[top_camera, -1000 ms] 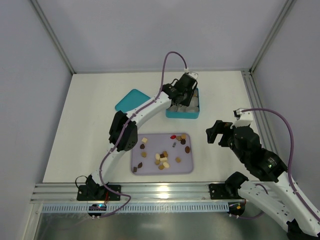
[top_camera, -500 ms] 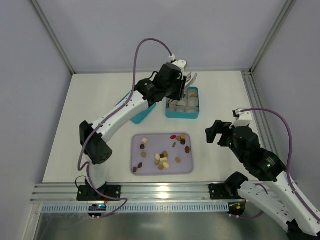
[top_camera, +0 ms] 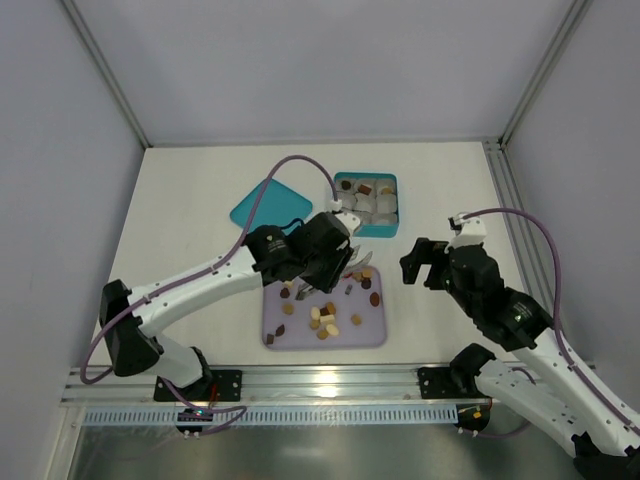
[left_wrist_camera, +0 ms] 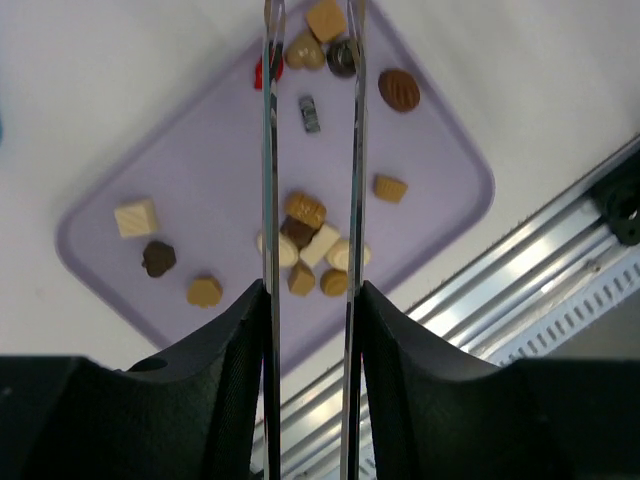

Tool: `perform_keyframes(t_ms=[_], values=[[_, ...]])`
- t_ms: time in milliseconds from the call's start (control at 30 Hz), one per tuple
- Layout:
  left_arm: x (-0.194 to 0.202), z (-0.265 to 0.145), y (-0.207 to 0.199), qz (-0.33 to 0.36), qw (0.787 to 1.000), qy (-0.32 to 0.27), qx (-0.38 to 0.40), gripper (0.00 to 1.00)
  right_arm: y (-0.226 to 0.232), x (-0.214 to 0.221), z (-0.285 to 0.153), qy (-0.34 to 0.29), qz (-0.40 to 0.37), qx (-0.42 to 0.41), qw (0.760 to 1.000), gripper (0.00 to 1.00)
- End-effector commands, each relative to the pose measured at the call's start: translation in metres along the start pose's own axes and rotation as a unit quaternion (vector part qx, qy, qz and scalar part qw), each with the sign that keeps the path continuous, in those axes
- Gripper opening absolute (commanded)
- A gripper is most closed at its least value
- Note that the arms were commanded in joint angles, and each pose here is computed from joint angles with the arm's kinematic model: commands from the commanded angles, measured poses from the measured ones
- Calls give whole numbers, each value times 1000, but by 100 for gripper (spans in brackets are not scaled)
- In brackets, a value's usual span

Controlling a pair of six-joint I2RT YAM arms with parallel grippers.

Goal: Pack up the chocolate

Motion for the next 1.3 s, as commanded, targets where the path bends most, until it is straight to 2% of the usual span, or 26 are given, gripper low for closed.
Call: perform_keyframes(t_ms=[0,133,433,700,1267], values=[[23,-20,-15,-1,1000,11,20,40,10,-5,5,-9,14,-21,1000,100],[51,-25,-28,8,999,36,29,40,11,-1,9,-3,16,-22,1000,100],[82,-30,-50,31,996,64,55,41,10,3,10,4,18,-20,1000,100],[91,-18,-64,52,993,82,61,44,8,4,9,3,18,-20,1000,100],[98,5,-72,75,989,112,54,43,4,6,5,0,18,-20,1000,100]])
Point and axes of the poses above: each gripper's point midway between its finger pads, its own z axis out along the fingers, its own y axis along the line the jaws close on, x = y × z, the point moved 4 cm from there along -z, back along the fingers, and after that the axes turned 11 degrees about z, right-handed, at the moved point
